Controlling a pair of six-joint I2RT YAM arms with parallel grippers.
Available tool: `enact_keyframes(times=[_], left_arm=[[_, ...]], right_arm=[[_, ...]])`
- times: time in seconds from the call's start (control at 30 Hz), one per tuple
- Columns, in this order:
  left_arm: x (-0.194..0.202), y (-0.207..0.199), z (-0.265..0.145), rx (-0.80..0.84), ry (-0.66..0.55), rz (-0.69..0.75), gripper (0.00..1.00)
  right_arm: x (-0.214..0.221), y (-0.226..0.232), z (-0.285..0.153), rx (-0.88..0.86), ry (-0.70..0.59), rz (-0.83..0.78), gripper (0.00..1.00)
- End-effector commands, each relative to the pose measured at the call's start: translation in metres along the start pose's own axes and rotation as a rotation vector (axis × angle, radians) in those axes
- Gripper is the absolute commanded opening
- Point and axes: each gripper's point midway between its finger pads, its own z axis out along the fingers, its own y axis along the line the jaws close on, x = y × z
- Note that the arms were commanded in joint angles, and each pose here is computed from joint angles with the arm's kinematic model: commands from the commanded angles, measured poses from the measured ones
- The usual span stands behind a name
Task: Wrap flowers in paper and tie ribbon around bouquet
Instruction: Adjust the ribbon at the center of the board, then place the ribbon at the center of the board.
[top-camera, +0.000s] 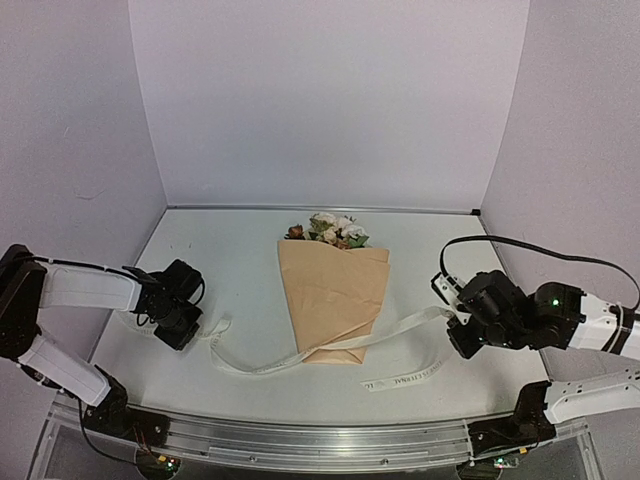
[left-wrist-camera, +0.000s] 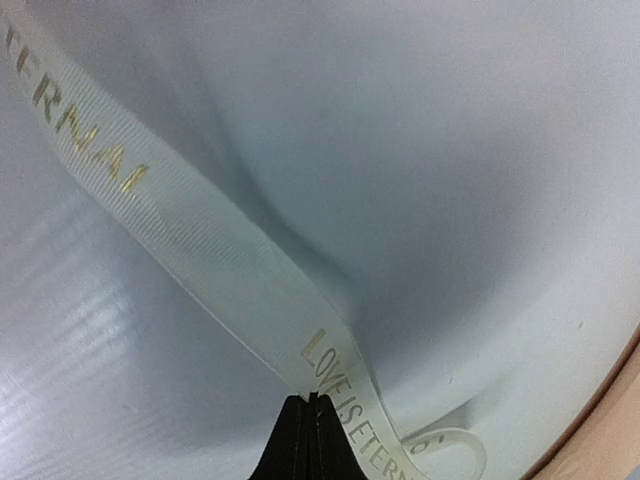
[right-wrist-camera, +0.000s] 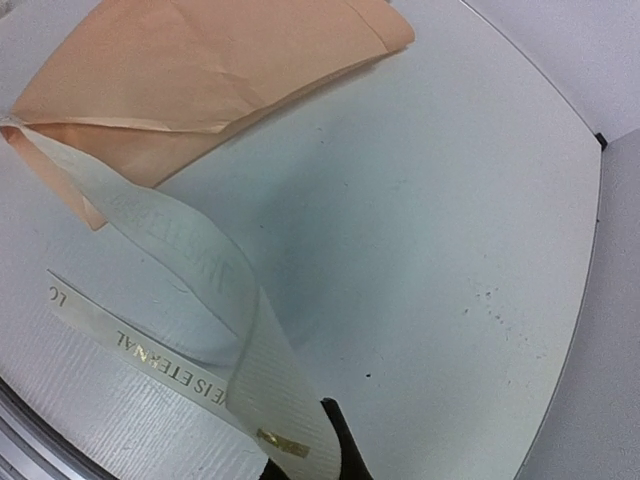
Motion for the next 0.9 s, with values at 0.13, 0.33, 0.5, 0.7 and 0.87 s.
enact_keyframes(times=[0.13,0.33,0.5,0.7,0.87], left_arm=[[-0.090,0.003,-0.044,-0.042,-0.332,0.148,0.00],[-0.111,-0.002,-0.066,-0.043,-0.434,0.199,0.00],[-0.117,-0.005,-0.075,-0.035,-0.468,0.231,0.00],[-0.116,-0.006,-0.076,-0.008,-0.466,0.241,0.00],[-0.110,0.001,-0.067,-0.008,-0.436,0.245,0.00]], right_arm=[[0.030,-0.091,-0.017,0.362,0.230,0.046,0.00],[0.021,-0.145,-0.044,0.598,0.288,0.026,0.00],[0.013,-0.171,-0.057,0.673,0.318,0.052,0.00],[0.003,-0.193,-0.065,0.759,0.388,-0.046,0.00],[0.035,-0.195,-0.051,0.763,0.480,0.028,0.10]])
